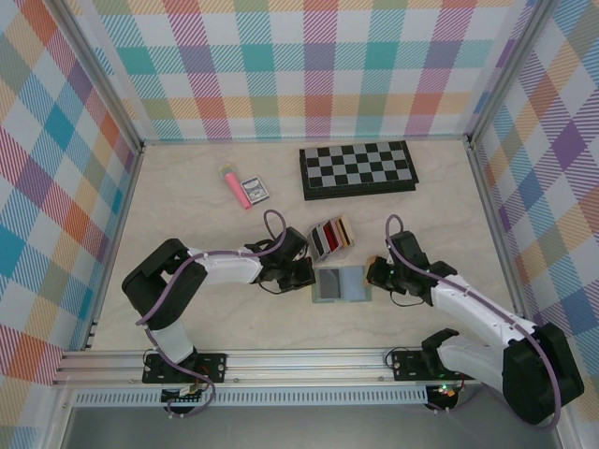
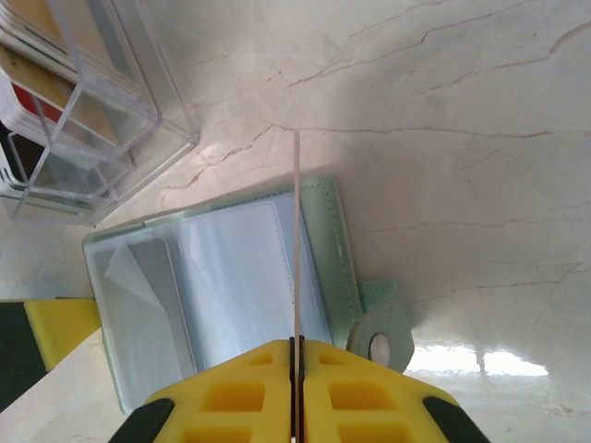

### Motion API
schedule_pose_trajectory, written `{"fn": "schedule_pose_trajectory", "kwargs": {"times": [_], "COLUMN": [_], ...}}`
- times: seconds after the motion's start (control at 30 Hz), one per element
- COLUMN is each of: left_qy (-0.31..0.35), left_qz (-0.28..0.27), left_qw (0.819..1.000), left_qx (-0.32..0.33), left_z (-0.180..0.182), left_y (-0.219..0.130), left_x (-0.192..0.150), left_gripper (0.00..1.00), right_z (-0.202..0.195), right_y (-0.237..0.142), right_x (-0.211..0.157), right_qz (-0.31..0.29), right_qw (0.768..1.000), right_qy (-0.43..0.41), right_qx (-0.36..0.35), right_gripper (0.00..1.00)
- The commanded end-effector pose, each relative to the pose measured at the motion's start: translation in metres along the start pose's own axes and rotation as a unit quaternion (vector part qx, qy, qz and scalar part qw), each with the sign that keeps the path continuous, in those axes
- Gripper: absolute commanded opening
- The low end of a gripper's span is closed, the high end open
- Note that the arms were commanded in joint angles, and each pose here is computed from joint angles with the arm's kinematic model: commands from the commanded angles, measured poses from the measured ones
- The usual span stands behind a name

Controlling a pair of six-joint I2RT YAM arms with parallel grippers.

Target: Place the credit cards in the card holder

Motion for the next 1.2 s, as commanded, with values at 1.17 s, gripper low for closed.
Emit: {"fn": "schedule_pose_trajectory", "kwargs": {"times": [1.17], "left_qy": [-0.012], "left_qz": [0.044], "left_qw": [0.996], "left_qx": [0.073], "left_z": [0.039], "left_y": [0.016], "left_x": [-0.022], "left_gripper": [0.00], "right_z": [0.036], "right_y": [0.040], "right_x": [-0.036], "right_qz": [0.099], "right_qw": [0.976], "right_qy": [-0.067], "right_qx": [0.182], "right_gripper": [0.09]}}
Point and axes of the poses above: each hand's point on the last joint's axis, 136 mm out from that joint toward the fingers, its own y axis out along the fingers, its own z axis along the line the jaws close on, x = y × z, the point moved 2 cm from there along -y, back along the fingers, and after that the axes turned 10 degrees about y, right-handed, at the moved point
